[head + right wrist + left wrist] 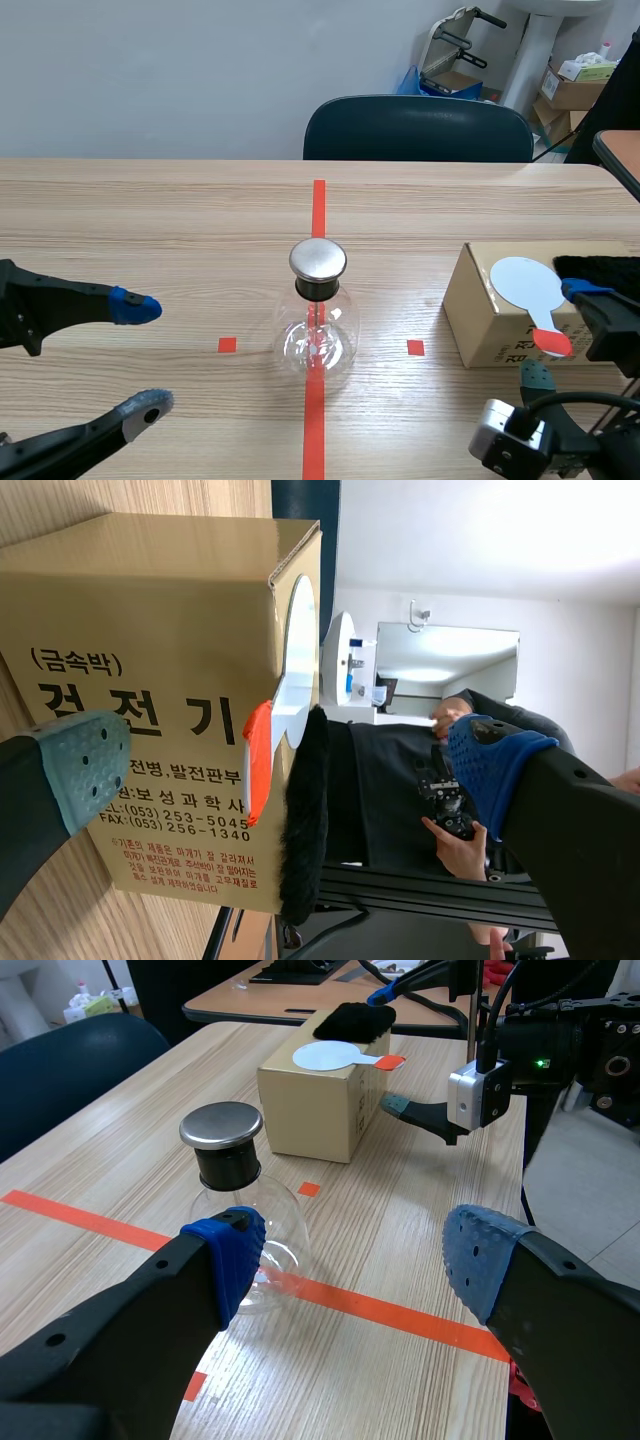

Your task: Do the electroscope experiment

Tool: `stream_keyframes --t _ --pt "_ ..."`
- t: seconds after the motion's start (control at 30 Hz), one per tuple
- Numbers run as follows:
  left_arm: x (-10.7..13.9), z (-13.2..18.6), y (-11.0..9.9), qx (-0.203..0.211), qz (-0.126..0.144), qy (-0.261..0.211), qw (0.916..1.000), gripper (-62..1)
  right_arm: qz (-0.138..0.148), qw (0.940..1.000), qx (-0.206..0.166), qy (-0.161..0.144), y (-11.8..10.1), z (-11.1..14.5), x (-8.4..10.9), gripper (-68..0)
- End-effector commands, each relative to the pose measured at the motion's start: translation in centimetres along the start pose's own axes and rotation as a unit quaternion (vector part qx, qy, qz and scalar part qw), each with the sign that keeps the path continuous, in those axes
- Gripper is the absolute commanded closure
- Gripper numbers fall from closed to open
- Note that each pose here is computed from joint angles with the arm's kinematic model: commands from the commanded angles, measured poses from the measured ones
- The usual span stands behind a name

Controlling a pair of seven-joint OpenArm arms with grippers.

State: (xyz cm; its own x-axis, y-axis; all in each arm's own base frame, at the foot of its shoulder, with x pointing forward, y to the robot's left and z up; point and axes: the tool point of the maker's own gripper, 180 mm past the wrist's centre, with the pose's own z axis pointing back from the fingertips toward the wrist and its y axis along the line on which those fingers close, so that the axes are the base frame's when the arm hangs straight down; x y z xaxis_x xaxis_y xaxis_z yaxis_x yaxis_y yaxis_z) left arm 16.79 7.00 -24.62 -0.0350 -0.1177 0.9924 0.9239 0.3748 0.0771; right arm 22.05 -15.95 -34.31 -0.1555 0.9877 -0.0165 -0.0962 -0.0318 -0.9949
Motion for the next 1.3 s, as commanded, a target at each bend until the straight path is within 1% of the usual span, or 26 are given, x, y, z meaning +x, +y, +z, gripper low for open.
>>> stream_keyframes --t 0.0,0.07,0.17,0.33,1.27 --pt "0.7 -0.1 0.0 -0.001 0.000 -0.013 0.9999 -40.5 0.005 0.9999 -0.013 -0.003 -0.7 -0.4 -0.2 -67.9" --pt "0.7 -0.1 0.0 -0.001 0.000 -0.012 0.9999 -40.5 0.005 0.9999 -0.013 -0.003 -0.7 -0.4 -0.2 -67.9" --pt "0.1 -0.1 0.0 -0.001 0.000 0.004 1.0000 -40.5 0.005 0.9999 -0.013 -0.003 -0.7 -0.4 -0.2 -67.9" --pt "-0.4 -0.1 0.0 -0.001 0.000 0.017 0.9999 -40.5 0.005 0.9999 -0.013 -0.003 -0.7 -0.4 -0.2 -67.9" --pt "-0.4 -0.1 0.0 -0.001 0.001 0.017 0.9998 -40.5 0.004 0.9999 -0.009 -0.003 -0.5 -0.4 -0.2 -67.9"
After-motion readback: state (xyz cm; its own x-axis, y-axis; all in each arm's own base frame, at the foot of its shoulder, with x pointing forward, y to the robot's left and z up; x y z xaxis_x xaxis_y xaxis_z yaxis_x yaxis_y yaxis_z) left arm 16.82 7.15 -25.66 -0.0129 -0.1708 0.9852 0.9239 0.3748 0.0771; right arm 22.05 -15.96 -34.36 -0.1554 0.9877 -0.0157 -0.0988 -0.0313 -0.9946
